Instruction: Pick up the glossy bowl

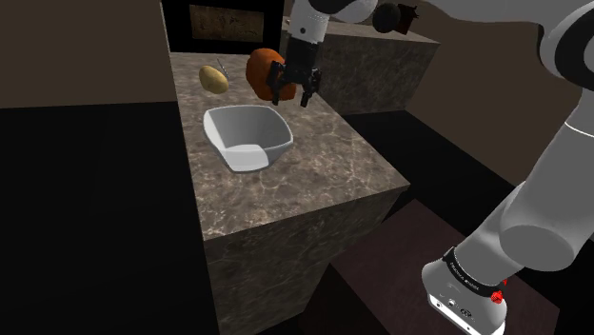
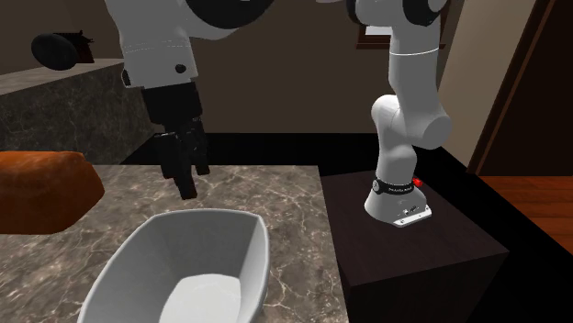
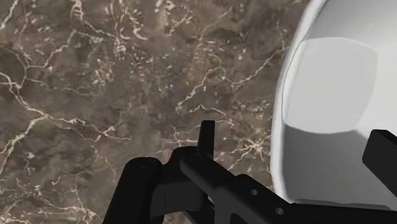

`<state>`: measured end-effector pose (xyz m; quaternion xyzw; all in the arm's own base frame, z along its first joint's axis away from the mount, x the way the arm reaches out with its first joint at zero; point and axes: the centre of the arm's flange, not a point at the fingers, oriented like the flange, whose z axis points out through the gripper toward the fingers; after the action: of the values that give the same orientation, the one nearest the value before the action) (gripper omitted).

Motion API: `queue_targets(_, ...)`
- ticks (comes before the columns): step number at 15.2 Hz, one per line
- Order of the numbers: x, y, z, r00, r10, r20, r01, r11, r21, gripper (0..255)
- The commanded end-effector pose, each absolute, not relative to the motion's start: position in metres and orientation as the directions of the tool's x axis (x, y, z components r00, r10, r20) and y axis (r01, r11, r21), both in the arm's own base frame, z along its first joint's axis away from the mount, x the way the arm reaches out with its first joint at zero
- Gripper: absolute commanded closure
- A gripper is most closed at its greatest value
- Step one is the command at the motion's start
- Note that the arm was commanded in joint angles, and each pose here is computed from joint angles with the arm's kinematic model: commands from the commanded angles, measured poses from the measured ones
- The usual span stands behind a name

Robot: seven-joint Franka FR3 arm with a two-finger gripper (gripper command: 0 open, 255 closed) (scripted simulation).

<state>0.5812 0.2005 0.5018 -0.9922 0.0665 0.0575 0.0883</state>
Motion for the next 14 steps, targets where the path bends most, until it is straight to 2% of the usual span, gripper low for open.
queue_targets(1,0.602,0.211,0.498,0.983,-0.125,-0.131,-0.148,-0.971,-0.185,0)
queue_targets(10,0.602,0.211,0.458,0.983,-0.125,-0.131,-0.148,-0.971,-0.185,0)
queue_targets(11,0.602,0.212,0.459,0.983,-0.125,-0.131,-0.148,-0.971,-0.185,255)
queue_targets(14,0.602,0.212,0.459,0.983,-0.125,-0.131,-0.148,-0.971,-0.185,255)
